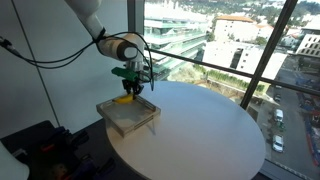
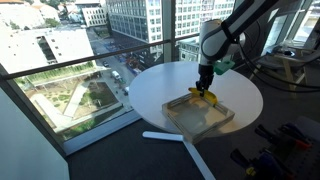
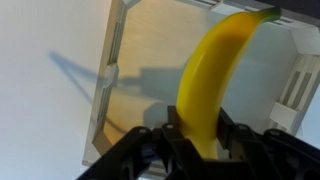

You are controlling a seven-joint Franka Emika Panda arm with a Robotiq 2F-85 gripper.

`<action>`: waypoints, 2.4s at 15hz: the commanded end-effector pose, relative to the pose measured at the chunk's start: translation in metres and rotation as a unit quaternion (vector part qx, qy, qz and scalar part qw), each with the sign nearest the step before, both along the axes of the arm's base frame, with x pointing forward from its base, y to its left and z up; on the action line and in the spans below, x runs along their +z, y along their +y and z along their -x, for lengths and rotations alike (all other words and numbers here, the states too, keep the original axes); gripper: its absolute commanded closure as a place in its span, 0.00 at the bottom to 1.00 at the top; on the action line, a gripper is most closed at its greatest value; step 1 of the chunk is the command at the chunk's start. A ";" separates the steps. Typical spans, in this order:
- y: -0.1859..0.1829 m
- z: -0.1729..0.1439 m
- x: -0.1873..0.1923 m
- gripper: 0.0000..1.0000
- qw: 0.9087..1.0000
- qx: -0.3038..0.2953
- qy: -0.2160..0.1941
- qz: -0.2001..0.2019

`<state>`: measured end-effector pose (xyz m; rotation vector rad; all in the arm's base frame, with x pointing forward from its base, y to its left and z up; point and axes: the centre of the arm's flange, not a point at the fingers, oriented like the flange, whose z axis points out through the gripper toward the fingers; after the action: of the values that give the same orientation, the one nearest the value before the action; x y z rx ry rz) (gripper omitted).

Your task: Put the banana plush toy on the tray

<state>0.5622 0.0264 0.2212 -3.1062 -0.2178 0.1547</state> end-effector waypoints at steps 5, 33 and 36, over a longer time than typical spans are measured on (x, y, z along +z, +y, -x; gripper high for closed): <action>0.009 -0.009 -0.019 0.85 1.000 0.000 0.002 0.006; 0.014 -0.007 -0.053 0.00 1.000 0.010 -0.006 0.012; 0.015 -0.007 -0.053 0.00 1.000 0.009 -0.006 0.012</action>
<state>0.5637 0.0392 0.1665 -3.1095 -0.2609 0.1559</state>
